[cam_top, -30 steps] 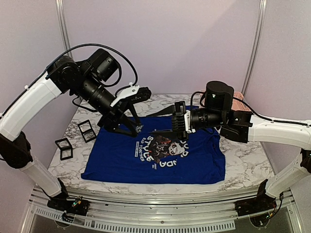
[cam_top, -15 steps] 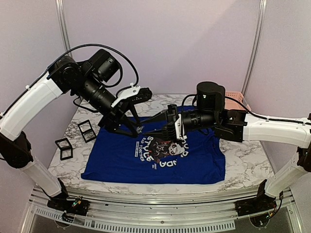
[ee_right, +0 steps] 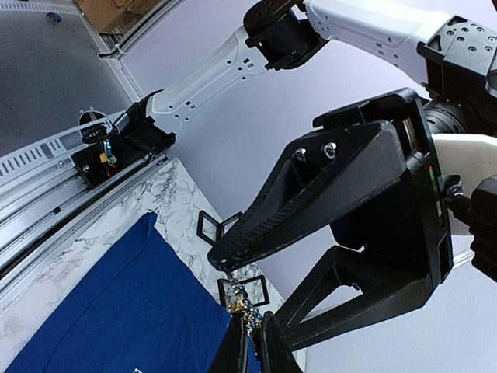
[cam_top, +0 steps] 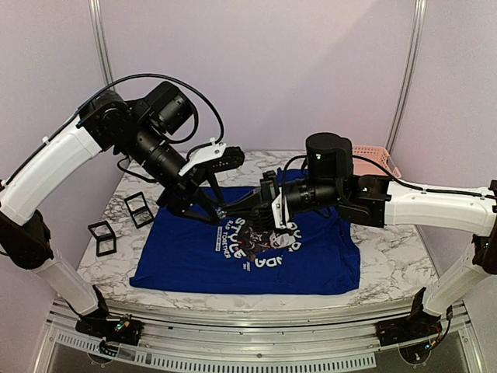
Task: Pin the brooch onto the clothing
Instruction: Pass from the left arm to the right, then move the flattened clothing to the center of the board.
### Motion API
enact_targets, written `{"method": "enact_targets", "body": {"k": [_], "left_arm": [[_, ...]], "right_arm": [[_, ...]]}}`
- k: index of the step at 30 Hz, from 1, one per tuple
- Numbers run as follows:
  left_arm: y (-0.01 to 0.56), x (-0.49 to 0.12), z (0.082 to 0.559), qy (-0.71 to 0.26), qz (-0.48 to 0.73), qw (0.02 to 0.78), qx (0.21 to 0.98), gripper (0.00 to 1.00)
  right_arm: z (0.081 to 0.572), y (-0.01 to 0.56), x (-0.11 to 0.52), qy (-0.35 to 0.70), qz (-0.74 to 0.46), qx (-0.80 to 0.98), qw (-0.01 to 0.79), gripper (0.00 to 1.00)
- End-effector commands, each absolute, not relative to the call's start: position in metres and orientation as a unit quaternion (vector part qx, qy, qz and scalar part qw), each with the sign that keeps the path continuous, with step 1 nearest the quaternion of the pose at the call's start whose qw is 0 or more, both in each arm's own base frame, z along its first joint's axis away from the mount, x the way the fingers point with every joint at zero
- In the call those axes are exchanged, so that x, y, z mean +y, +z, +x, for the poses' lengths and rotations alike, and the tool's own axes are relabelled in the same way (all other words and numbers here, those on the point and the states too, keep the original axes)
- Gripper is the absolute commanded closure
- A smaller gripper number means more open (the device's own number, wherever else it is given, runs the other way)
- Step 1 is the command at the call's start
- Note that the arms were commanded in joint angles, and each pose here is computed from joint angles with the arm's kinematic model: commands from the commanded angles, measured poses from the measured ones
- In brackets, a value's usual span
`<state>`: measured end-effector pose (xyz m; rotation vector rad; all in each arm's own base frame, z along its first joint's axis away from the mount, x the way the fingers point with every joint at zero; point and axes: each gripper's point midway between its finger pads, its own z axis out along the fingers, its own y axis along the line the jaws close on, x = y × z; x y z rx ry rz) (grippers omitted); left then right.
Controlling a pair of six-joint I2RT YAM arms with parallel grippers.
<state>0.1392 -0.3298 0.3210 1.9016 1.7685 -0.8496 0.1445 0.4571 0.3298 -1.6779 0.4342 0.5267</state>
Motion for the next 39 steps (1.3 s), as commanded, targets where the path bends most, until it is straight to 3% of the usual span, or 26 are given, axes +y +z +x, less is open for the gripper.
{"method": "enact_targets", "body": {"k": [1,5,6,9,10,18,28,39], "left_arm": [[0.305,-0.316,0.118,-0.299,0.691,0.137,0.644,0.76],[0.304,-0.316,0.119,-0.297,0.691,0.135,0.645,0.73],[0.304,-0.316,0.12,-0.296,0.691,0.137,0.645,0.62],[0.309,-0.316,0.128,-0.279,0.69,0.157,0.649,0.08],[0.313,-0.315,0.133,-0.266,0.69,0.171,0.651,0.01],[0.364,-0.285,0.153,-0.172,0.697,0.301,0.628,0.0],[0.359,-0.288,0.166,-0.162,0.672,0.324,0.647,0.0],[0.315,-0.312,0.235,-0.049,0.641,0.341,0.686,0.07]], "right_arm": [[0.145,0.33,0.462,0.226,-0.73,0.196,0.614,0.96],[0.144,0.331,0.46,0.229,-0.729,0.201,0.613,1.0],[0.143,0.331,0.459,0.232,-0.728,0.204,0.612,1.0],[0.146,0.335,0.458,0.238,-0.718,0.224,0.614,1.0],[0.149,0.336,0.458,0.245,-0.711,0.241,0.614,1.0],[0.166,0.342,0.447,0.309,-0.644,0.371,0.593,1.0],[0.216,0.359,0.424,0.361,-0.5,0.535,0.578,1.0],[0.311,0.305,0.321,0.382,-0.274,0.736,0.486,1.0]]}}
